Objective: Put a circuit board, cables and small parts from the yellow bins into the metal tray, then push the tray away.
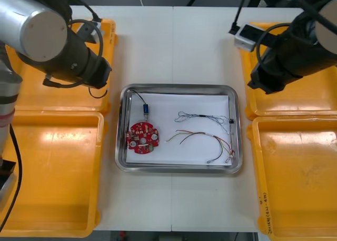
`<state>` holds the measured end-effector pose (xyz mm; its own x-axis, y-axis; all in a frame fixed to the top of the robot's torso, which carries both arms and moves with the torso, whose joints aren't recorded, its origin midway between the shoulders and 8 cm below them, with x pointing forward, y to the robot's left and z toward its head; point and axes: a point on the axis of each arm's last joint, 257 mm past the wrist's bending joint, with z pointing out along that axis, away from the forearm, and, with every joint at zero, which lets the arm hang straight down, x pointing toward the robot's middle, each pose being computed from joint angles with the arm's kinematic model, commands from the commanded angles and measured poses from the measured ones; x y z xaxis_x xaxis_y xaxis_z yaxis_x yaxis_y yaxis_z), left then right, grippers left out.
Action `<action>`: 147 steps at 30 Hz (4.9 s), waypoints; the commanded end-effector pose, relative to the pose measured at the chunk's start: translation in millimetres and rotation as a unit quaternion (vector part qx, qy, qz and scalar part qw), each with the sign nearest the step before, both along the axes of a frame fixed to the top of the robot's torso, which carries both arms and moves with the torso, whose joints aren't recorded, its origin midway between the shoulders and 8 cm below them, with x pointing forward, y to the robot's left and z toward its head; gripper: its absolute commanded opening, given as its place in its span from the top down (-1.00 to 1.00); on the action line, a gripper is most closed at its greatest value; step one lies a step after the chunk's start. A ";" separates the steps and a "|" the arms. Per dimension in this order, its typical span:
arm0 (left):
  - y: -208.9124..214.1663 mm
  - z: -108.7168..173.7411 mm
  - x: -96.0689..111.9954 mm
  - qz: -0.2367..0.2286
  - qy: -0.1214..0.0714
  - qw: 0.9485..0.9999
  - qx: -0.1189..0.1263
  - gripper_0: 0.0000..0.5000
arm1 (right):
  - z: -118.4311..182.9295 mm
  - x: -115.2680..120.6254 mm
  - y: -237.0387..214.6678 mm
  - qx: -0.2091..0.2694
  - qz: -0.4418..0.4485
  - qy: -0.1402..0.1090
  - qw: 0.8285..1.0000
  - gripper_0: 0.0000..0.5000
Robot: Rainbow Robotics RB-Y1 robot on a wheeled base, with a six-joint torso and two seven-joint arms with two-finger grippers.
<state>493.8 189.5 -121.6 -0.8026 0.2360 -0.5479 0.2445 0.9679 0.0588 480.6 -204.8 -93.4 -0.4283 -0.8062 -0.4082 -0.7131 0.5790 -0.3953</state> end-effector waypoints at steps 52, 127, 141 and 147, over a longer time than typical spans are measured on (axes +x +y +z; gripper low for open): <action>-167.9 -91.9 28.5 -0.002 -0.025 0.998 -0.066 0.98 | -47.4 -108.5 -218.9 0.134 -0.364 0.002 0.922 -1.00; 91.7 38.4 -65.7 0.111 -0.015 0.990 -0.081 -1.00 | -58.4 -126.5 -178.0 0.155 -0.376 0.041 0.913 -1.00; 175.2 5.2 -90.8 0.164 0.023 0.986 -0.035 -1.00 | -32.5 -103.2 -90.0 0.144 -0.228 0.063 0.961 -1.00; 196.2 -13.3 -100.7 0.161 0.043 0.986 -0.008 -1.00 | -32.4 -105.4 -38.6 0.132 -0.148 0.087 0.976 -1.00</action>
